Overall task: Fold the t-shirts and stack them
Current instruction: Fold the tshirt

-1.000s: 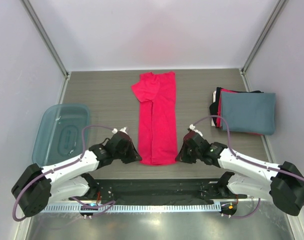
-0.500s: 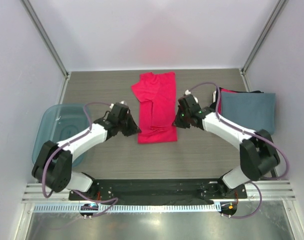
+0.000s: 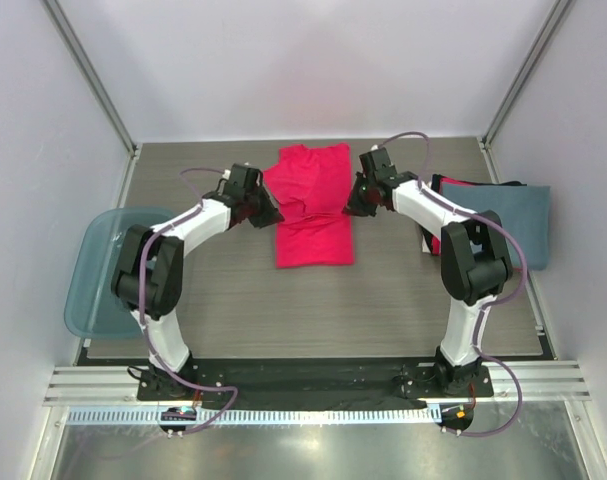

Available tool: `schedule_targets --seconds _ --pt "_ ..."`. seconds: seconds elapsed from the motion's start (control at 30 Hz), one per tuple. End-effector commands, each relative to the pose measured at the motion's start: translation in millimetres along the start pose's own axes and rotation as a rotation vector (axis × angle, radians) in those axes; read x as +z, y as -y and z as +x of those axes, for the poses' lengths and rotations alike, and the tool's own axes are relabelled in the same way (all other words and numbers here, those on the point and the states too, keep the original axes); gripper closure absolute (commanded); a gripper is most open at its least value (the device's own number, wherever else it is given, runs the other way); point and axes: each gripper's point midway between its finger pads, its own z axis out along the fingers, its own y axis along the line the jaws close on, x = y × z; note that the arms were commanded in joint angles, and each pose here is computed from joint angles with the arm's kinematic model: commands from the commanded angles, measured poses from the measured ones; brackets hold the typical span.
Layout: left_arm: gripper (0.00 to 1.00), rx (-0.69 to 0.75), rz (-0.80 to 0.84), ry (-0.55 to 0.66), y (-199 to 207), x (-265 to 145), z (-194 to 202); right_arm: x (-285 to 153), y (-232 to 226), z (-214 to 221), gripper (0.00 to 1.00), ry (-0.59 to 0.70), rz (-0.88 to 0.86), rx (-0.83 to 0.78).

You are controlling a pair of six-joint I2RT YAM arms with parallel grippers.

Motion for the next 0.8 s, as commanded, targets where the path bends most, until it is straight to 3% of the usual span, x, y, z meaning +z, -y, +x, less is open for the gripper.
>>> schedule_targets --seconds 0.0,0.33,0.43,0.47,0.53,0.57,0.63,0.67,0.77 --pt "1.0 0.0 0.046 0.022 16.0 9.2 -21.6 -5.6 -17.2 -29.7 0.99 0.039 -0.056 -0.014" --pt "0.99 -0.038 0.047 0.033 14.8 38.7 -50.4 24.5 -16.0 -56.4 0.98 0.035 -0.056 0.003" --pt "0.88 -0.031 0.079 0.043 22.9 50.1 -67.0 36.2 -13.1 -70.1 0.94 0.054 -0.046 0.015" --pt "0.78 -0.027 0.1 0.063 30.2 49.8 -78.9 37.8 -11.9 -75.5 0.88 0.068 -0.038 0.019" --pt "0.38 -0.011 0.107 0.082 32.5 52.8 -88.3 39.4 -11.6 -86.1 0.7 0.096 -0.029 0.014" --pt "0.34 -0.003 0.12 0.098 36.1 51.8 -96.4 36.3 -14.4 -93.2 0.58 0.118 -0.03 0.009" --pt "0.25 0.015 0.108 0.116 33.9 47.7 -99.4 31.8 -9.2 -96.0 0.49 0.143 -0.006 -0.003" --pt "0.24 0.026 0.121 0.134 39.9 36.0 -102.9 18.4 -13.2 -101.1 0.4 0.169 -0.017 -0.012" --pt "0.23 0.04 0.111 0.154 36.5 15.7 -97.7 -0.2 -2.7 -94.5 0.35 0.186 0.007 -0.026"
